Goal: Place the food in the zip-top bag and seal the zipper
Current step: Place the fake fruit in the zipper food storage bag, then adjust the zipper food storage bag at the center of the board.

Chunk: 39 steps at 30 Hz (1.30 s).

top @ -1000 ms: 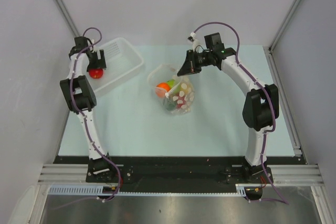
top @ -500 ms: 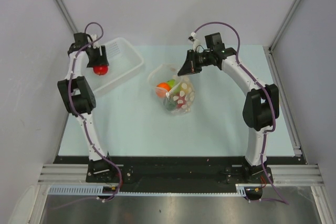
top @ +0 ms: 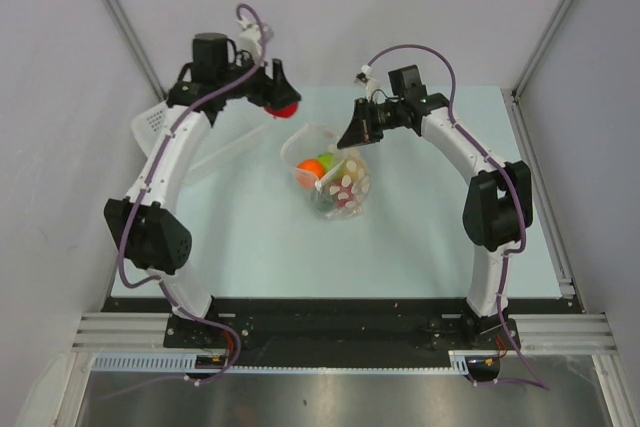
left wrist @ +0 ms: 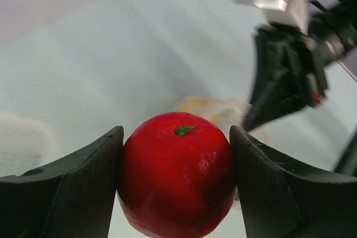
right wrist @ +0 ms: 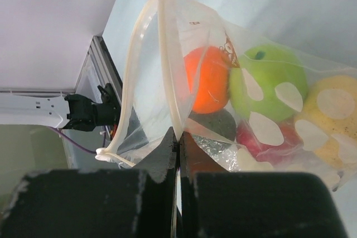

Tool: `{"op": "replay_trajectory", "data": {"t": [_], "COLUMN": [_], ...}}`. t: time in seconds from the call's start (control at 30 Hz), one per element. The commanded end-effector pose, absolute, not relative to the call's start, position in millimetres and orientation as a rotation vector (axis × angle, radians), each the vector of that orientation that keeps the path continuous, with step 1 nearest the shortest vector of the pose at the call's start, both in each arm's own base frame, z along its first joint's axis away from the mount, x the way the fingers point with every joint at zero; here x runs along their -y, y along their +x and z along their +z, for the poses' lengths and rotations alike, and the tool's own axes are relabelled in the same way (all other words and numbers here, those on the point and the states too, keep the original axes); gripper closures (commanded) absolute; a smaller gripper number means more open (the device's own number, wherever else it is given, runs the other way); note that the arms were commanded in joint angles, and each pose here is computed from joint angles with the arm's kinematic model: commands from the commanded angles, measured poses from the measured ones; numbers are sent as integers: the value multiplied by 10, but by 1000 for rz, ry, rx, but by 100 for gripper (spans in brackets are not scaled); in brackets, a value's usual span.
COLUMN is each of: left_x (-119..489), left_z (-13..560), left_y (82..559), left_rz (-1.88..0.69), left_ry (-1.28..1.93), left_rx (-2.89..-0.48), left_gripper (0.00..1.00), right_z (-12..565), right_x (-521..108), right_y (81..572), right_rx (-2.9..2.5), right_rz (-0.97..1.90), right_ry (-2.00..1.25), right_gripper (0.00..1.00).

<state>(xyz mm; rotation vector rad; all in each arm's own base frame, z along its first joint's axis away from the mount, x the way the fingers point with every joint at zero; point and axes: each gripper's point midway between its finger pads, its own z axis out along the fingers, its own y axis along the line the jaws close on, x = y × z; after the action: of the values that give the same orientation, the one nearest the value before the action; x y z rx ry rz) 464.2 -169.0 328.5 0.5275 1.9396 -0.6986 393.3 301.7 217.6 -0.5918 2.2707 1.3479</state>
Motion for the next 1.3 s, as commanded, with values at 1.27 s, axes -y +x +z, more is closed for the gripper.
{"op": "replay_trajectory", "data": {"t": [1.27], "left_x": [2183], "left_z": [1898], "left_y": [3102], "left_rz": [-601], "left_ry": [2001], "left_rx": [-1255], "left_gripper": [17], "right_z": [2711], "right_x": [-3097], "right_y": [3500], "right_rx": [-1981], "right_rz": [1592], "right_ry": [-923], "right_gripper": [100]}}
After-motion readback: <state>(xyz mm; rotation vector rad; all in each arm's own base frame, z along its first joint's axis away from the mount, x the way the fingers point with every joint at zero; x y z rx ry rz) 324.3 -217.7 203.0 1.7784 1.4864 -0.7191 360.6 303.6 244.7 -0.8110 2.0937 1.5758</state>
